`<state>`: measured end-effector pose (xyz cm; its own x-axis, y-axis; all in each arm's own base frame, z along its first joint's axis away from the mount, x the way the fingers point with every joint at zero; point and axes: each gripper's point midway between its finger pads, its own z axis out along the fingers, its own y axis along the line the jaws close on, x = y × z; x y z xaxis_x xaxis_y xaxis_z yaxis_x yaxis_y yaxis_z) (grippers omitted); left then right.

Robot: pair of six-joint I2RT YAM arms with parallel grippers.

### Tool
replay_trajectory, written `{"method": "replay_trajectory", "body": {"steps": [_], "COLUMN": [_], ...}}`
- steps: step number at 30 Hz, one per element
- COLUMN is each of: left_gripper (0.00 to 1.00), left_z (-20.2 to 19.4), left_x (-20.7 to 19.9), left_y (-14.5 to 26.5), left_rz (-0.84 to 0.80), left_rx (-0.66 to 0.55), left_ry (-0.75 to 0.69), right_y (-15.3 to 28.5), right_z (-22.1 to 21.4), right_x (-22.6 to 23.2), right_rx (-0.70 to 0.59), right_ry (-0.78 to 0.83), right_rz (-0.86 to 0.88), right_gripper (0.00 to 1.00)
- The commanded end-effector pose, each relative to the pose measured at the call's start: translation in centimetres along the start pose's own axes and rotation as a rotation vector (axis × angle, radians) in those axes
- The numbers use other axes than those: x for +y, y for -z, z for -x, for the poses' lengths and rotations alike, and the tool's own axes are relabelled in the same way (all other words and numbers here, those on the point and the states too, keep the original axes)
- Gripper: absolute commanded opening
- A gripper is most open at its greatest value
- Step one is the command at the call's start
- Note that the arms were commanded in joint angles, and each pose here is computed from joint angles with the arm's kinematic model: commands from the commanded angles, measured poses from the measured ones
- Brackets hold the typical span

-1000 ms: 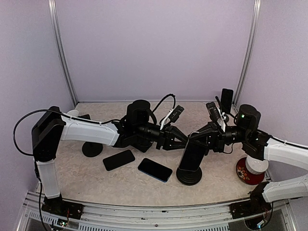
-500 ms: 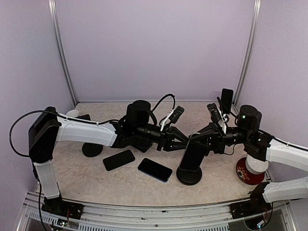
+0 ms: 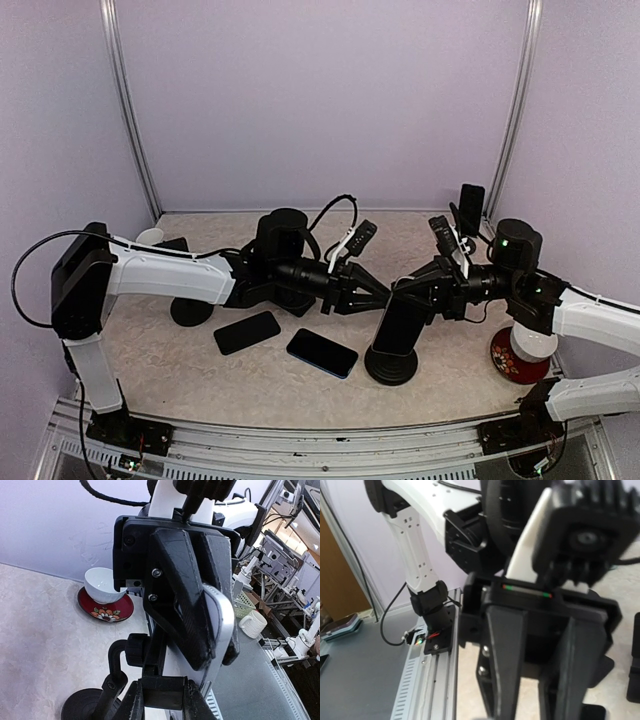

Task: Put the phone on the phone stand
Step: Install the phone onto the phone stand.

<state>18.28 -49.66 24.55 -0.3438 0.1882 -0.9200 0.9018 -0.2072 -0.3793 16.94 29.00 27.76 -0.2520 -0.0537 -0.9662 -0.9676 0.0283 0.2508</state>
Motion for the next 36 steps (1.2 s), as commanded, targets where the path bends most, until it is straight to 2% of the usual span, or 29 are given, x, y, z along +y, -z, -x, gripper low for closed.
{"method": "replay_trajectory", "body": {"steps": [1,20,36], "left_gripper": [0.00,0.00,0.00], "left_z": [4.4,4.2,3.6], "left_x": [-4.0,-3.9,-3.7], "left_y": [2.3,3.7,3.0], "left_rz": [-0.089,-0.040,-0.035], "left_rx": [-0.075,-0.106,-0.096], "left_ry": [-0.145,-0.151,-0.138], "right_y": [0.7,1.2,0.9], "right_z": [-0.1,-0.9,-1.5], "right_x": [-2.5,-3.6,-4.8], "right_rx": [0.005,0.008,0.014], "right_ry": [-0.035,-0.076,-0.122], "right_rz": [-0.114,-0.157,-0.185], "right_gripper": [0.00,0.00,0.00]}}
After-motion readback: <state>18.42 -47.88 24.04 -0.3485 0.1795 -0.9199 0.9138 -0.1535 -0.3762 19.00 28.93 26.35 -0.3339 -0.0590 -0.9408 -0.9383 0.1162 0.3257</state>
